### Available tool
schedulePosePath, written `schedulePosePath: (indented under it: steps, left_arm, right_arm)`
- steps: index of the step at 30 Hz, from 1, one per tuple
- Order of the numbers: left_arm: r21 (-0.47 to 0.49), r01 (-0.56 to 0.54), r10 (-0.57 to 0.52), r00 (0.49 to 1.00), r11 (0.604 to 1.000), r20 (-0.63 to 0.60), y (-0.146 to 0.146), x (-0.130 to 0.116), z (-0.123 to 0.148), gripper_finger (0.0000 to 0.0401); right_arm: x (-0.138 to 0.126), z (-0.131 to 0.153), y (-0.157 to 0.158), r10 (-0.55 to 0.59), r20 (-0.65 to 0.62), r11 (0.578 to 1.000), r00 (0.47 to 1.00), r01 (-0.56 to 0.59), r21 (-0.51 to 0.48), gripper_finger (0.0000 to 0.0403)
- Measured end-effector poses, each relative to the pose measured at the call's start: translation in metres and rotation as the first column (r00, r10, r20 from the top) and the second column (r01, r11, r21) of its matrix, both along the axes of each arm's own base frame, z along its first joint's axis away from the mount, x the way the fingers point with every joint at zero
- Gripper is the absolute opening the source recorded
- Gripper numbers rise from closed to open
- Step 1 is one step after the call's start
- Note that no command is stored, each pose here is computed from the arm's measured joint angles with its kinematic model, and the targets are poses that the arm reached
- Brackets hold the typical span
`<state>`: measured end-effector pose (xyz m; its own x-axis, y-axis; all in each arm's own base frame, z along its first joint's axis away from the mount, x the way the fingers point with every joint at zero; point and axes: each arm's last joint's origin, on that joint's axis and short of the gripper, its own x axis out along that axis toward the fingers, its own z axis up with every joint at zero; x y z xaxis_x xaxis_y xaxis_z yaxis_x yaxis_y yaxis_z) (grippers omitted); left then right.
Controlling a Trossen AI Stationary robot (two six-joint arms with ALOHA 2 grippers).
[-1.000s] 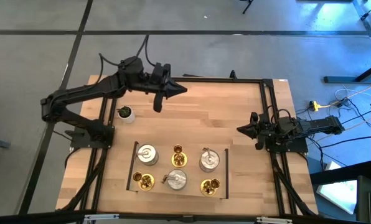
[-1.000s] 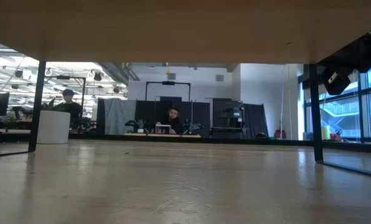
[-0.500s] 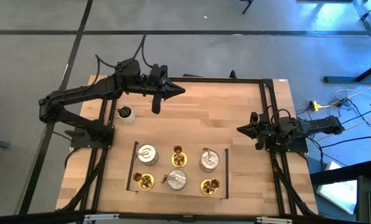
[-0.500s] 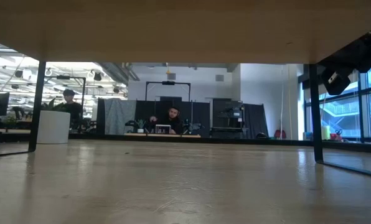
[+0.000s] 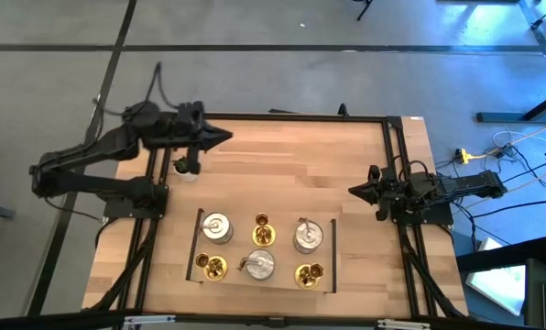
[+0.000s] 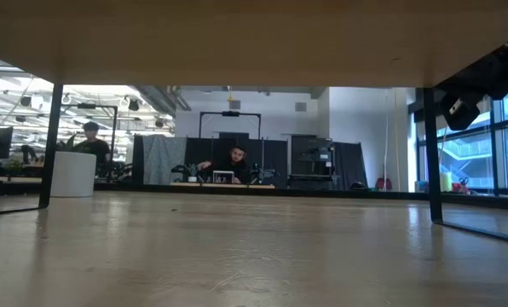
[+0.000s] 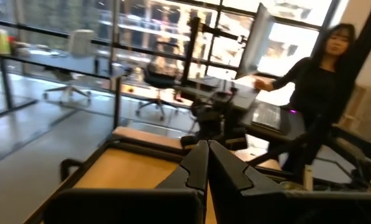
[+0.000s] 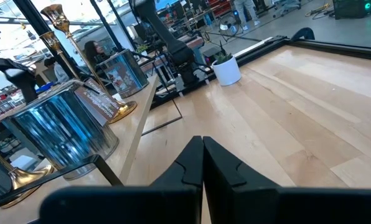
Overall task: Pick & Place candle stick holders
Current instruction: Return to Home Position
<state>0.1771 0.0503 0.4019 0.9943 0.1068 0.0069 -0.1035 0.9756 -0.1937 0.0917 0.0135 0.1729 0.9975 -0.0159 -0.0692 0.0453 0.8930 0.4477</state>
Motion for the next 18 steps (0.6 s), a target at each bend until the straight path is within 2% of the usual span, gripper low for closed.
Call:
schedulePosePath:
  steps: [7, 10, 18]
  left_arm:
    - [-0.052, -0.113, 0.116, 0.992, 0.992, 0.047, -0.016, -0.052, -0.043, 0.0002]
    - [-0.083, -0.129, 0.135, 0.988, 0.988, 0.074, -0.02, -0.069, -0.061, 0.0002]
    - [-0.133, -0.142, 0.157, 0.981, 0.981, 0.117, -0.028, -0.098, -0.107, 0.0002]
  right_arm:
    - [0.0, 0.0, 0.0, 0.0, 0.0, 1.0, 1.0, 0.0, 0.0, 0.0004]
    - [0.0, 0.0, 0.0, 0.0, 0.0, 1.0, 1.0, 0.0, 0.0, 0.0004]
    - [0.0, 0.0, 0.0, 0.0, 0.0, 1.0, 1.0, 0.0, 0.0, 0.0005]
